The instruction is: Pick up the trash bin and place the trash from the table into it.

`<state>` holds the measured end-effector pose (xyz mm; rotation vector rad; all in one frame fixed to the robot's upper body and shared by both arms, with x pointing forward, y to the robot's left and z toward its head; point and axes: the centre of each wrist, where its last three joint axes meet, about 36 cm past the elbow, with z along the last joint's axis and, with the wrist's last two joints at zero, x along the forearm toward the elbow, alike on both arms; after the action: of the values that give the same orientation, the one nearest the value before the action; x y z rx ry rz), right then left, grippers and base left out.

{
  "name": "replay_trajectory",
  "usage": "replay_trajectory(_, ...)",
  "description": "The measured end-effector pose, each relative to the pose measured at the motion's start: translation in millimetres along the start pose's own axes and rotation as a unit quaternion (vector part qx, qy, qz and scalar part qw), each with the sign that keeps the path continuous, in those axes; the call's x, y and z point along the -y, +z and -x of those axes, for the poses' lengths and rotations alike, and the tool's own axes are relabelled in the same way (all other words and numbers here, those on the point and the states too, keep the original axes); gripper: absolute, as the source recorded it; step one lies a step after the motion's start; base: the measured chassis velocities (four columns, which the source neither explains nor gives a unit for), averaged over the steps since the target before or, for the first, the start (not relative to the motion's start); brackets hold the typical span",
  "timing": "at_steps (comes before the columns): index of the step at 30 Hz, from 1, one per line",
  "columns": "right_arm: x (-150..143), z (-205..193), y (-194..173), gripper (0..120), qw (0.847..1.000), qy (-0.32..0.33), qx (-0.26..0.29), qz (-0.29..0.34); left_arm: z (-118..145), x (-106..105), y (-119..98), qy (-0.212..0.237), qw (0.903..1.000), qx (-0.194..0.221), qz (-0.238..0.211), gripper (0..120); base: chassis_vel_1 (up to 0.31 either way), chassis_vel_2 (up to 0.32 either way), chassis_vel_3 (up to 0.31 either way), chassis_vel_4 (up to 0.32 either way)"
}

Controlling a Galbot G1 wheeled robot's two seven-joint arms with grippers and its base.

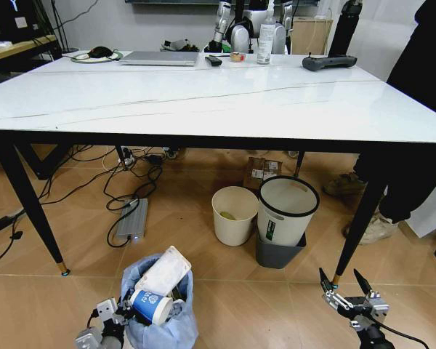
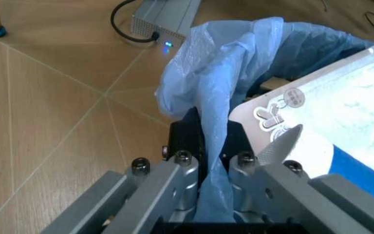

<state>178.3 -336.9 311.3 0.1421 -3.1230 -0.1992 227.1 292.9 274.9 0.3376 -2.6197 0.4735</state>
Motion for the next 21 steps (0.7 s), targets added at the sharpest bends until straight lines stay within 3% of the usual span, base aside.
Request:
replay_trajectory(15, 0.0, 0.0, 0.0, 100, 1.0, 0.0, 0.0, 0.0, 9.3, -2.4, 7.9, -0.009, 0.9997, -0.007, -0.023, 3, 0.0, 0.0, 0.0, 0.0)
replay_trajectory(21, 0.0, 0.0, 0.0, 100, 1.0, 0.0, 0.0, 0.0, 7.5, -1.2, 8.5, -0.007, 0.9996, -0.009, -0.026, 16, 0.0, 0.0, 0.0, 0.0)
